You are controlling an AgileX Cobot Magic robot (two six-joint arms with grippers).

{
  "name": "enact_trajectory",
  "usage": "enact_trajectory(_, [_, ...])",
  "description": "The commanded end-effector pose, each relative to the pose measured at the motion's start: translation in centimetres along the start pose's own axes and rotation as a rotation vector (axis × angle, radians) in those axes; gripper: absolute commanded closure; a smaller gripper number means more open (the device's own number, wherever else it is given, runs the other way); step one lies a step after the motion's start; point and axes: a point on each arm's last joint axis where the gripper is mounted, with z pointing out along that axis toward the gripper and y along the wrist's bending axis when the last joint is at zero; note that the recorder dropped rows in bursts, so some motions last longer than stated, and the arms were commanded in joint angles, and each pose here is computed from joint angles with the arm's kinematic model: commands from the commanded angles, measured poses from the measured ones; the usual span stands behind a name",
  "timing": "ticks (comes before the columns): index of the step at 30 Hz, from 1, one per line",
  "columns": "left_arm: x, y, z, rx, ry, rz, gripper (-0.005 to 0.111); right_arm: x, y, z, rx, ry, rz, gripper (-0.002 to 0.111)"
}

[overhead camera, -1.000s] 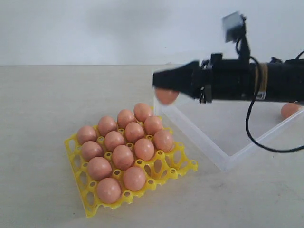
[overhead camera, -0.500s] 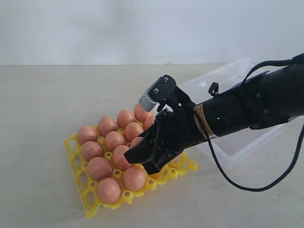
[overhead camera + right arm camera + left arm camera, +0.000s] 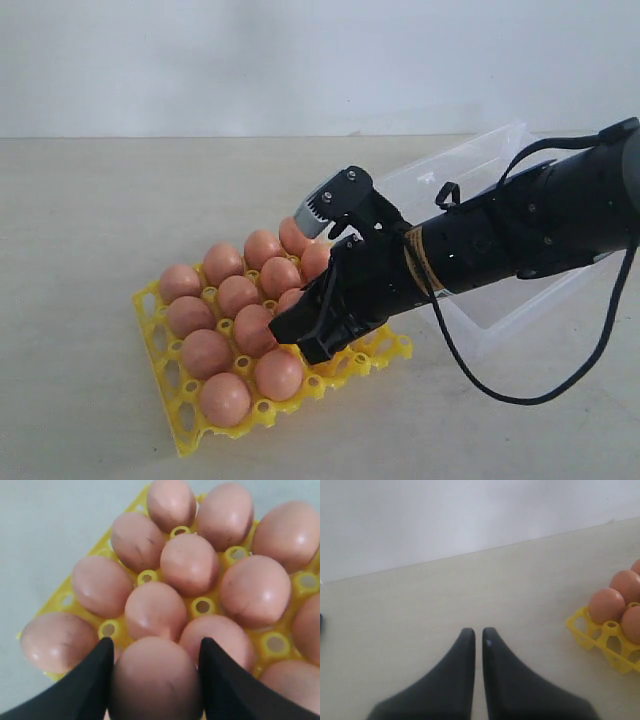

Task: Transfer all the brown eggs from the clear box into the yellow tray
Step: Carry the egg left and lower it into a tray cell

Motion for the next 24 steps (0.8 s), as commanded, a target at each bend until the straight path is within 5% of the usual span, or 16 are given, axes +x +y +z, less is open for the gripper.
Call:
enact_trajectory(1, [0.1, -0.1, 0.0, 0.008, -0.002, -0.003, 0.103, 0.4, 0.0, 0.7, -0.035, 0.010, 0.028, 0.109])
enact_trajectory(7, [0.1, -0.1, 0.0, 0.008, -0.002, -0.003, 0.103, 0.5, 0.0, 0.7, -0.037, 0.014, 0.074, 0.104])
enact_trajectory(14, [0.1, -0.1, 0.0, 0.008, -0.002, -0.003, 0.103, 0.5, 0.1, 0.7, -0.045, 0.016, 0.069, 0.060])
enact_trajectory(24, [0.1, -0.1, 0.0, 0.008, -0.002, -0.003, 0.103, -0.7, 0.4, -0.5, -0.015, -0.020, 0.029, 0.057])
